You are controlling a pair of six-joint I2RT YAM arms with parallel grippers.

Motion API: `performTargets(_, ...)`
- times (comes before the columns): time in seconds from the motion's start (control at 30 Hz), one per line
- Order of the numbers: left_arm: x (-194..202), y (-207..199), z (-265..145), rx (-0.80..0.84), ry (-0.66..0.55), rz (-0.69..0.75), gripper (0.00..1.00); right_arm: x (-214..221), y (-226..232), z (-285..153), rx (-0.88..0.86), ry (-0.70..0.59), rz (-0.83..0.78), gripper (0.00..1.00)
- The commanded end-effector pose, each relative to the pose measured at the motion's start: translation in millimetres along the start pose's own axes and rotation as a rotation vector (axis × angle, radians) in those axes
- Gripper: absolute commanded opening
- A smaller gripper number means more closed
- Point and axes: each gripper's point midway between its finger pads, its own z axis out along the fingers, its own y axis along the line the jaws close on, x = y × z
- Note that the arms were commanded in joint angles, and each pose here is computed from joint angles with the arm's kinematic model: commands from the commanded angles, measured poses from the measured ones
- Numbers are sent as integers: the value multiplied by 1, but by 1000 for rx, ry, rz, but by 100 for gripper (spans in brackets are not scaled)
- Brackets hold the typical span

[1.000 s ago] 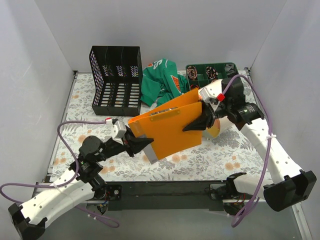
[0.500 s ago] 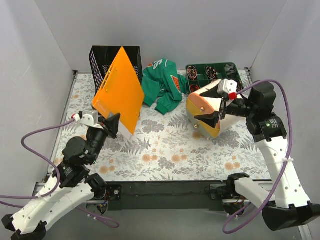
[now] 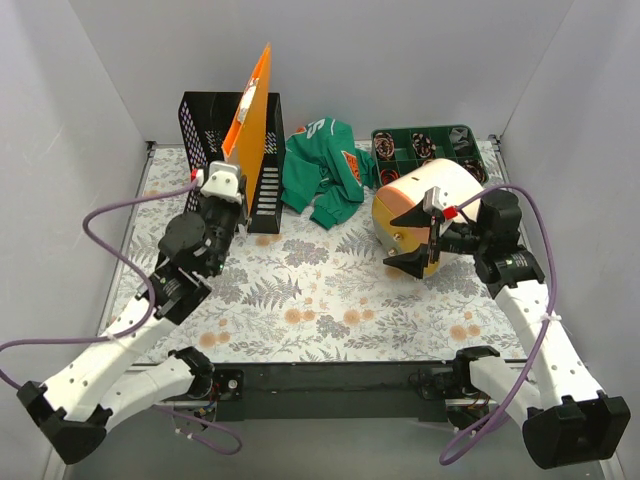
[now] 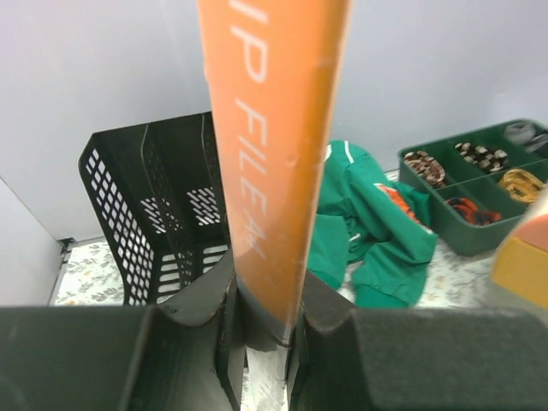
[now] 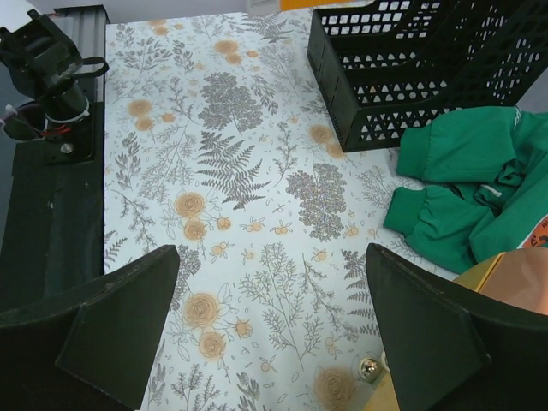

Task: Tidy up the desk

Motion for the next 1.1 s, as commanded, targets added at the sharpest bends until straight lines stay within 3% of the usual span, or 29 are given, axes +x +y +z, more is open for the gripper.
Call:
performTargets(0.0, -30, 4, 28, 39, -78, -27, 0, -6, 6, 0, -35, -45, -84, 98)
performTargets(0.53, 6, 24, 127, 80, -28, -143, 0, 0, 12, -2, -42, -52, -98, 98)
performTargets(1.07, 74, 40, 146, 166, -26, -154, 0, 3, 10, -1, -33, -46, -91, 98)
